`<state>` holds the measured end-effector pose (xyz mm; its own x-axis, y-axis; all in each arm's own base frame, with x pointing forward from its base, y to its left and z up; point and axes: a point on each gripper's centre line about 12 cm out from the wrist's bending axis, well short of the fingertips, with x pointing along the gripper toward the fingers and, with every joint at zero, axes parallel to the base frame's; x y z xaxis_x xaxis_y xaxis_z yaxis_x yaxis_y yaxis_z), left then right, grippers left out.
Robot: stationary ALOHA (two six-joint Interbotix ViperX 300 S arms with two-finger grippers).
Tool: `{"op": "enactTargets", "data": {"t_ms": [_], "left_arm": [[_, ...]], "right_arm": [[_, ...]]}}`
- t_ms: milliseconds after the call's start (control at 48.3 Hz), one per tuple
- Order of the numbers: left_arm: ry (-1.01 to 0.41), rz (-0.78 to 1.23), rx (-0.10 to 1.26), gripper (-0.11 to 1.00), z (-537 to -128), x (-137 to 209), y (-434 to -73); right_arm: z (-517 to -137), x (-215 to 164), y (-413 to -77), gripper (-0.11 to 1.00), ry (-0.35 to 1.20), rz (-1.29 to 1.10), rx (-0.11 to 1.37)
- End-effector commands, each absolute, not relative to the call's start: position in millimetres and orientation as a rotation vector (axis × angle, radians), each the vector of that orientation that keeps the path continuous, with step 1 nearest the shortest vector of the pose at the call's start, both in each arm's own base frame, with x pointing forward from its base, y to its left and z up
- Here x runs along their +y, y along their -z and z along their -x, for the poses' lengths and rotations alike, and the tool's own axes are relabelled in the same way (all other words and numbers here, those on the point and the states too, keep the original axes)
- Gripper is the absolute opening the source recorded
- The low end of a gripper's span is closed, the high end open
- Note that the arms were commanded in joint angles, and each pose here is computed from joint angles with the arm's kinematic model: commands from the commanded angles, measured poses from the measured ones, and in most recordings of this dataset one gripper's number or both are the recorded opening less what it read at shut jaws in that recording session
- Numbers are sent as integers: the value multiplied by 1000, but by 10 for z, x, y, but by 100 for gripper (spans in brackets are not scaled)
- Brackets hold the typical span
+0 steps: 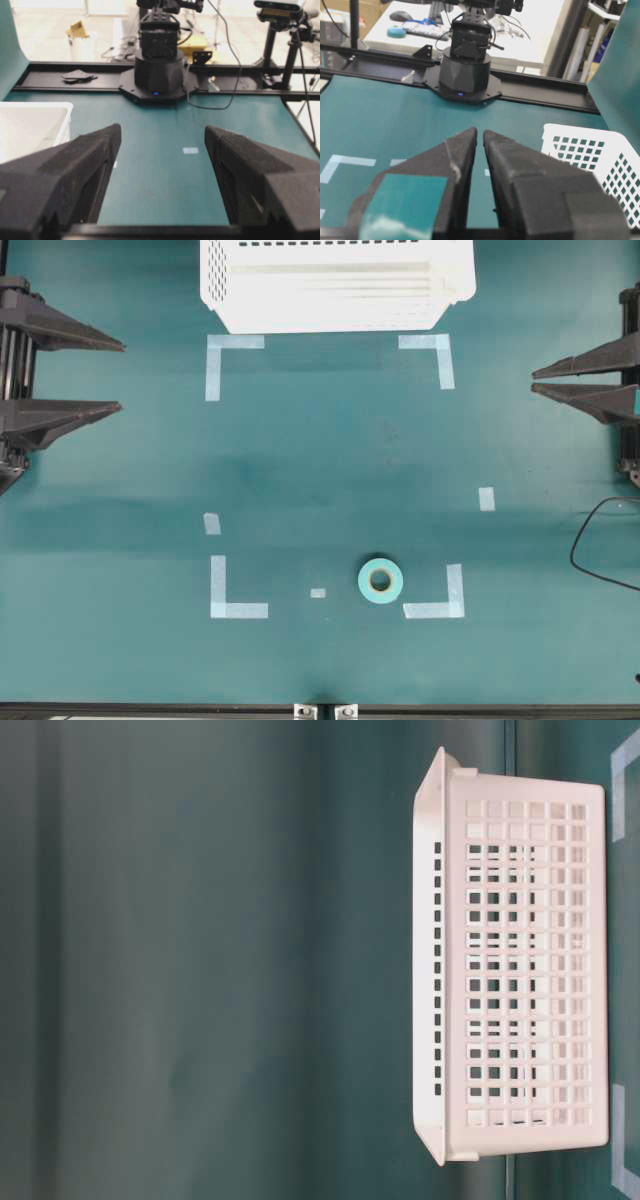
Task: Put the tape into the white basket.
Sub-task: 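Move the right gripper inward toward the teal tape roll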
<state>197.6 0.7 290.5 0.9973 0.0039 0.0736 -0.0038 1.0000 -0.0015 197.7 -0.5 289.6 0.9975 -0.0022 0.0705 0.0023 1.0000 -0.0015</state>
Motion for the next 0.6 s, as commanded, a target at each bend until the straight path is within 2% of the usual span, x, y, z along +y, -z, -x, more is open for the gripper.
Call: {"op": "enactTargets", "data": {"t_ms": [0, 41, 145, 248, 435, 579], "left_arm": [[-7, 37, -52, 24, -1974, 8, -2811], [-9, 42, -45, 22, -1962, 12, -2773], [-2, 60, -34, 1, -1926, -1, -2704], [7, 73, -35, -8, -1885, -18, -2671], [9, 71, -18, -11, -1807, -20, -2580], [15, 72, 61, -11, -1758, -34, -2460]], "right_arm": [[-1984, -5, -2896, 24, 2, -5, -74], [-1976, -5, -2843, 22, 2, -6, -63], [-1958, -5, -2757, 3, 2, -23, -46], [-1957, -5, -2756, 1, 1, -64, -40], [-1982, 15, -2690, 1, -8, -123, 22], [-2022, 54, -2615, 1, -22, -142, 91]]}}
